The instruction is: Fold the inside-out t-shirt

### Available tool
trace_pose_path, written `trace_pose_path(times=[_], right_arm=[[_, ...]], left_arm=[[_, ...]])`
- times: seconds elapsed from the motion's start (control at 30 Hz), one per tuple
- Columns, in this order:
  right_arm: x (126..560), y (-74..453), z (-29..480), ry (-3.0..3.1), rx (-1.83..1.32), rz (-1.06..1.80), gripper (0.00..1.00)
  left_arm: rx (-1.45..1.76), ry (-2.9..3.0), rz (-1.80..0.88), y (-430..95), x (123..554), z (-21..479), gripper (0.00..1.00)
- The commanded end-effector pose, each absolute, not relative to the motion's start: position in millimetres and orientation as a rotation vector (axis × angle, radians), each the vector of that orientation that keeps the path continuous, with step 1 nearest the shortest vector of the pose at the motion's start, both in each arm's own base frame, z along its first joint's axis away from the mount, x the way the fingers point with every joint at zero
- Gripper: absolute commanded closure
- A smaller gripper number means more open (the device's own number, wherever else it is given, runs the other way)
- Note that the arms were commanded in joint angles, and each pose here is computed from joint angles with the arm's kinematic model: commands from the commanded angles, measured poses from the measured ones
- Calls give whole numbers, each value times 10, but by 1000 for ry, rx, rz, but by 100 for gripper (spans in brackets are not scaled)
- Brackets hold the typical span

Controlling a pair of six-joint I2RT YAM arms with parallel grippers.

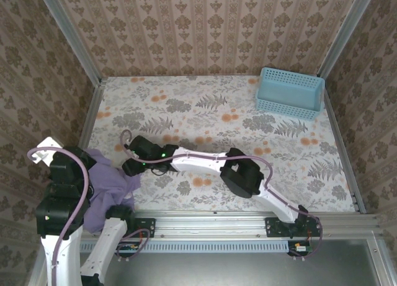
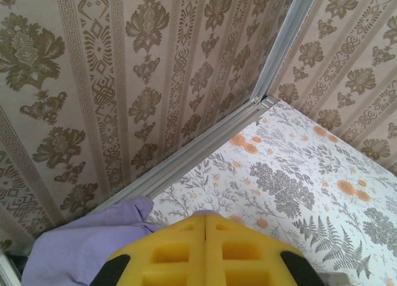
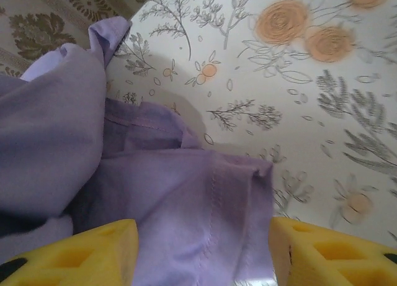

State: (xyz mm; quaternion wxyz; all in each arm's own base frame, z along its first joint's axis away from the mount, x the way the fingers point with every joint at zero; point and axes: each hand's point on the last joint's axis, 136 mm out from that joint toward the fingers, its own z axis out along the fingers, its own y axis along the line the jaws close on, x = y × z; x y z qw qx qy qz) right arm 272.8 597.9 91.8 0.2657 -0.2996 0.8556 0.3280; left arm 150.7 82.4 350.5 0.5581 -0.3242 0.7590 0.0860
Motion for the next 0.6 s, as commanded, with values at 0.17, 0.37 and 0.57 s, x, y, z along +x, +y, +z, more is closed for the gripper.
trace_pose_path(times=[0.17, 0.37, 0.57], right_arm=[[2782, 6034, 425, 2439, -810, 776, 51], [2777, 6019, 498, 2440, -823, 769, 92], [3175, 5173, 989, 2406, -569, 541, 100]], left_arm=[[-777, 1801, 211, 829, 1542, 3439, 100], [-766, 1826, 200, 789, 1621, 3414, 100], [-745, 1867, 181, 719, 1766, 3386, 100]])
